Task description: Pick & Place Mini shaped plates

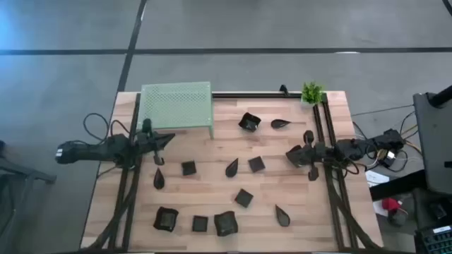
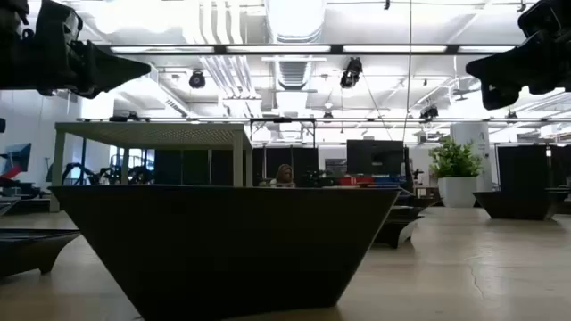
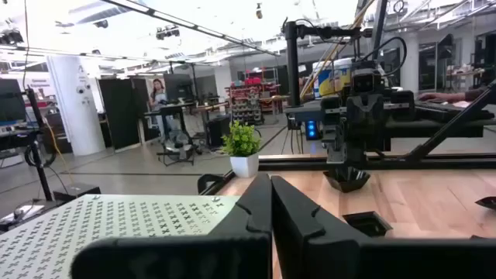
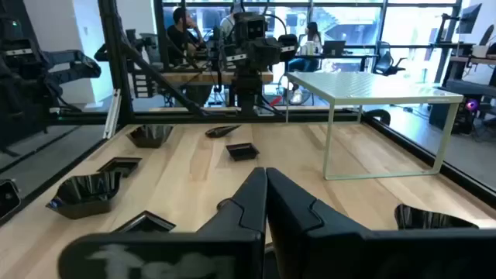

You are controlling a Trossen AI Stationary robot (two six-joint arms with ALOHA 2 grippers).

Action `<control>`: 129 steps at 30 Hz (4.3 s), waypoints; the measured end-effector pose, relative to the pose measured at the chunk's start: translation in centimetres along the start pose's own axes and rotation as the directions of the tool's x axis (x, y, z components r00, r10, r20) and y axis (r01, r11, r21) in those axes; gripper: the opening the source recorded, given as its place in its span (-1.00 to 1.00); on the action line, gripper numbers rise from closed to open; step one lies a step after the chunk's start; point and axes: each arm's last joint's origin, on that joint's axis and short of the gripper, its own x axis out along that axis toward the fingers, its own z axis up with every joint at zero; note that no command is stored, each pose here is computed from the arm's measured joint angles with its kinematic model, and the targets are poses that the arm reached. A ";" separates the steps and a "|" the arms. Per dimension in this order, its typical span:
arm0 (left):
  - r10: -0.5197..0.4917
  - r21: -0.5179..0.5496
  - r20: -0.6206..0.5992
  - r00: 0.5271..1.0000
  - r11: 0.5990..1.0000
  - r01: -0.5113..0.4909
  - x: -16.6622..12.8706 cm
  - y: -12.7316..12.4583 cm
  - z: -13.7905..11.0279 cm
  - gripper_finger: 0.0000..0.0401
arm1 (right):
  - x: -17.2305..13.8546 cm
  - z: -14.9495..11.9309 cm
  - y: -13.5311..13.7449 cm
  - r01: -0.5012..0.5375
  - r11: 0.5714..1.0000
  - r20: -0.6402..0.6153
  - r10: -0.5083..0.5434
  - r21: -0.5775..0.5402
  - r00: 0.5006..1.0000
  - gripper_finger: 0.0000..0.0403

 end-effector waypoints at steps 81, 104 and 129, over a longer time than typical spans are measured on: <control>0.000 0.000 0.000 1.000 1.000 0.000 0.0 0.0 0.0 -1.00 | -0.4 2.8 0.0 0.006 0.999 0.274 0.003 -0.032 0.962 -0.96; 0.000 0.000 0.000 1.000 1.000 0.000 0.0 0.0 0.0 -1.00 | -0.9 5.3 0.0 0.021 0.999 0.356 -0.005 -0.041 0.935 -0.96; -0.010 -0.013 0.044 0.999 1.000 0.011 0.0 0.0 0.5 -1.00 | 4.7 10.2 2.0 0.010 1.000 0.074 -0.008 -0.028 0.997 -0.96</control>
